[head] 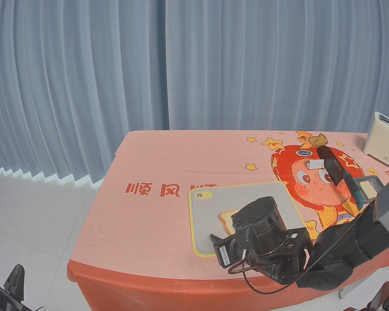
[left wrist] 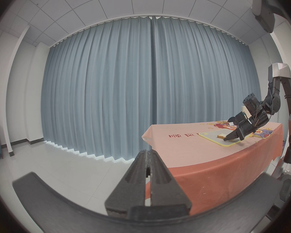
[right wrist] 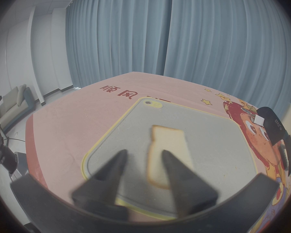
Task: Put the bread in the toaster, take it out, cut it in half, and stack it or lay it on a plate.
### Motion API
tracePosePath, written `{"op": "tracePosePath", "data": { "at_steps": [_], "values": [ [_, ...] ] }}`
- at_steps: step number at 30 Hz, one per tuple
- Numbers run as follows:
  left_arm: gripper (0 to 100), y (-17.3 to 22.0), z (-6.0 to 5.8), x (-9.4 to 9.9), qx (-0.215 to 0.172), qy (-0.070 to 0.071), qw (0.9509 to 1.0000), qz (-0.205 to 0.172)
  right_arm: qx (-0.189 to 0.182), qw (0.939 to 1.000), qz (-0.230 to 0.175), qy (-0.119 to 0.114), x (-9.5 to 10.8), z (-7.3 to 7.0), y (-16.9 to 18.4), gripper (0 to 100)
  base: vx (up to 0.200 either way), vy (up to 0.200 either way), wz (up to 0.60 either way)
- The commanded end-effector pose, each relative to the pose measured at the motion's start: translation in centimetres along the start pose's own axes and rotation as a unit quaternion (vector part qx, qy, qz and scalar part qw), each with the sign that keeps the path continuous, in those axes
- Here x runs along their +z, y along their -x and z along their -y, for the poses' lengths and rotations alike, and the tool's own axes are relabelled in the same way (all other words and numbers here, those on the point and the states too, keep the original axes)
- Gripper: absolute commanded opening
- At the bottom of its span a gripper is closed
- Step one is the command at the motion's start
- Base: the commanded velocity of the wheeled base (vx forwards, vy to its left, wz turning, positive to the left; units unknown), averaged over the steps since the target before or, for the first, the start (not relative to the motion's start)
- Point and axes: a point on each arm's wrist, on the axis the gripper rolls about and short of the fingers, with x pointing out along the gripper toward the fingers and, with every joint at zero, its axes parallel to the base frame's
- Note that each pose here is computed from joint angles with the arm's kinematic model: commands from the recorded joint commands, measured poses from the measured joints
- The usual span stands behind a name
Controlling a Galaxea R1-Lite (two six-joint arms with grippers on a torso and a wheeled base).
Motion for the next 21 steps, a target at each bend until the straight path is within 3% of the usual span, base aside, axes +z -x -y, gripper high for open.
{"op": "tracePosePath", "data": {
  "at_steps": [1,8,13,21],
  "values": [
    [0,0.0,0.0,-0.5,0.0,0.0,1.0,-0.001,-0.005,1.0,0.0,-0.001,0.0,0.2,0.1,0,0.0,0.0,0.0],
    [0,0.0,0.0,-0.5,0.0,0.0,1.0,-0.001,-0.009,0.9998,0.016,-0.01,0.7,0.7,0.8,0,0.0,0.0,0.0],
    [0,0.0,0.0,-0.5,0.0,0.0,1.0,-0.001,-0.003,0.9969,0.07,-0.036,3.4,2.2,4.0,0,0.0,0.0,0.0],
    [0,0.0,0.0,-0.5,0.0,0.0,1.0,-0.001,-0.006,0.9936,0.098,-0.056,3.6,4.3,7.2,0,0.0,0.0,0.0]
  ]
}}
